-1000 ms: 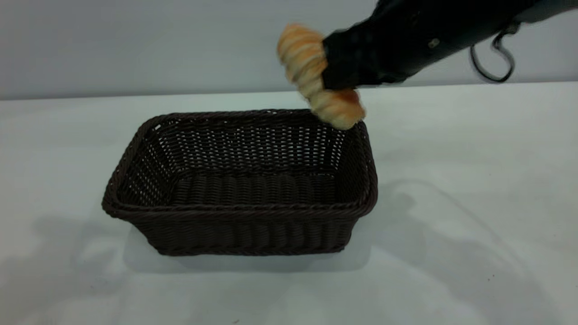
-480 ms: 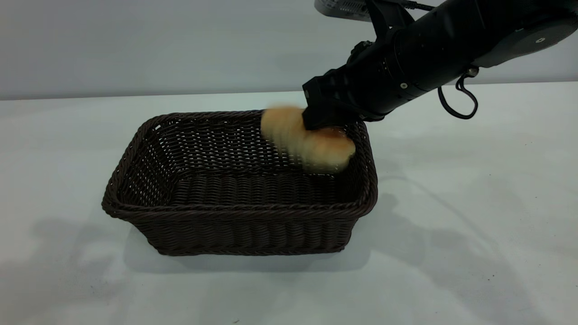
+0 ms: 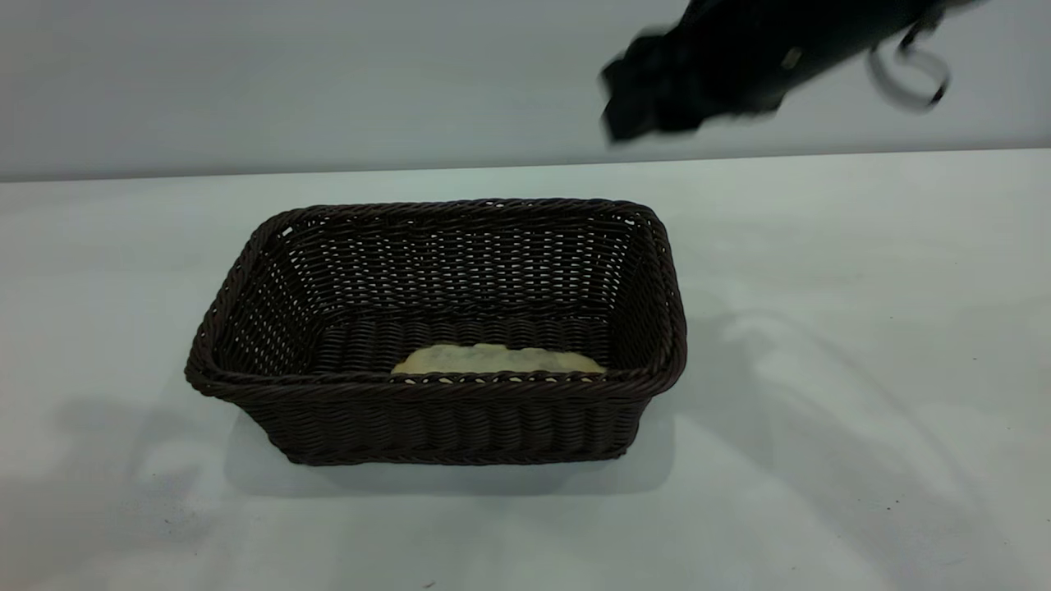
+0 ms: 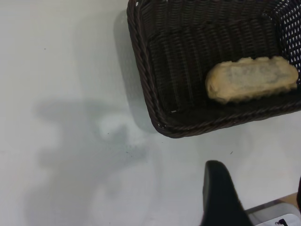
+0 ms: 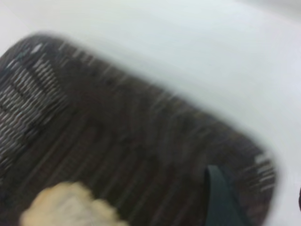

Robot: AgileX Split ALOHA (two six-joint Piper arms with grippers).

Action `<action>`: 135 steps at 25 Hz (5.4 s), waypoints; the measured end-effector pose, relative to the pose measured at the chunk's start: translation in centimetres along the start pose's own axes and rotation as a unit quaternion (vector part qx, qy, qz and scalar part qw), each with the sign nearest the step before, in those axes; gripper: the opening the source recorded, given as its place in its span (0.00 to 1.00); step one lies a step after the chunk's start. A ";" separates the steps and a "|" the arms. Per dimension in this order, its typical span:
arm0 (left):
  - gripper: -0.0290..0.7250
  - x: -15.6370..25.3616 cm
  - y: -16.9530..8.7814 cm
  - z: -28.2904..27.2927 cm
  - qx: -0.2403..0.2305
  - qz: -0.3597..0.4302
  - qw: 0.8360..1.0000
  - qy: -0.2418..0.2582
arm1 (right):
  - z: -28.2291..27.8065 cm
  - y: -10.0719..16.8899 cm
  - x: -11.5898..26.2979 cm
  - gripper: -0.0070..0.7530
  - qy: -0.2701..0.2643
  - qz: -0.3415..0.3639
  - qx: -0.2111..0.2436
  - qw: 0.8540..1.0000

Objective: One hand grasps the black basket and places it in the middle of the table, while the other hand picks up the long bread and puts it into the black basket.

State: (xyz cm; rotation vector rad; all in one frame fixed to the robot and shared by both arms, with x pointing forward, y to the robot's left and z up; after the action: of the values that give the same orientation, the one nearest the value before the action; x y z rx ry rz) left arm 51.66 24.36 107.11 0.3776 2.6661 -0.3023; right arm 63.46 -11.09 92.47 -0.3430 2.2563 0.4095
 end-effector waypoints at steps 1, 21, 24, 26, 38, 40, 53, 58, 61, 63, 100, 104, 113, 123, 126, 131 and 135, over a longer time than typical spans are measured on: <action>0.64 0.0 0.0 0.0 0.000 0.000 1.000 0.000 | -0.5 -0.6 -0.6 0.52 -0.008 0.000 0.007 1.000; 0.64 0.0 0.2 0.0 -0.006 0.004 1.000 0.001 | -4.3 -13.5 5.9 0.52 0.085 0.151 0.045 0.984; 0.64 0.6 0.8 -0.1 -0.028 0.011 0.999 0.019 | -5.3 -14.1 7.9 0.50 0.147 0.179 0.036 0.972; 0.64 1.1 1.4 -0.3 -0.049 0.011 0.998 0.034 | -6.0 -14.3 9.3 0.50 0.192 0.196 0.043 0.961; 0.64 4.7 2.4 -6.9 -0.156 0.001 0.988 -0.004 | -16.7 -13.2 10.1 0.50 0.301 0.178 0.153 0.924; 0.64 6.2 2.1 -7.5 -0.161 -0.001 0.987 -0.013 | -19.4 -12.0 10.0 0.50 0.286 0.170 0.161 0.929; 0.64 17.9 0.5 -6.7 -0.166 0.003 0.985 -0.050 | -34.1 -2.4 12.1 0.50 0.013 0.102 0.151 0.983; 0.64 21.1 0.1 -6.5 -0.172 0.006 0.981 -0.094 | -33.9 -1.4 14.5 0.50 0.032 0.099 0.129 0.986; 0.64 22.8 -0.1 -6.2 -0.175 0.009 0.977 -0.123 | -33.8 -1.4 14.8 0.50 0.040 0.097 0.127 0.986; 0.64 23.9 -0.1 -5.7 -0.177 0.010 0.974 -0.138 | -33.7 -1.5 14.8 0.50 0.042 0.088 0.128 0.987; 0.64 25.6 -0.9 -3.9 -0.144 -0.010 0.973 -0.182 | -34.6 -1.1 17.5 0.49 -0.049 0.051 0.150 0.986; 0.64 25.9 -1.1 -4.1 -0.146 -0.008 0.969 -0.200 | -34.6 -1.0 17.5 0.47 -0.050 0.052 0.149 0.986; 0.64 26.2 -1.0 -4.4 -0.158 -0.021 0.963 -0.215 | -34.6 -1.0 17.5 0.40 -0.049 0.052 0.148 0.986; 0.64 26.2 -1.0 -4.4 -0.158 -0.021 0.963 -0.215 | -34.6 -1.0 17.5 0.32 -0.049 0.052 0.148 0.986; 0.64 26.2 -1.0 -4.4 -0.158 -0.021 0.963 -0.215 | -34.6 -1.0 17.5 0.32 -0.049 0.052 0.148 0.986; 0.64 26.2 -1.0 -4.4 -0.158 -0.021 0.963 -0.215 | -34.6 -1.0 17.5 0.32 -0.049 0.052 0.148 0.986; 0.64 26.2 -1.0 -4.4 -0.158 -0.021 0.963 -0.215 | -34.6 -1.0 17.5 0.32 -0.049 0.053 0.148 0.986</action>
State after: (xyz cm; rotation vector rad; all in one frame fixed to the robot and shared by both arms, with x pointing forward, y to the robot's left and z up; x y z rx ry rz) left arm 26.87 30.18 99.56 0.1327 2.2429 0.0335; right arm 29.42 -27.72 100.78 -0.0481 2.2030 0.1370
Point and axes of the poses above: a point on each arm's last joint axis where the gripper is mounted, z pointing out along that axis toward the gripper, y along the wrist's bending axis when the last joint is at zero, x = y × z, the point moved 6 cm from there along z, pointing out along that axis toward the gripper, and after that the axes turned 7 degrees about z, right-handed, at the moved point
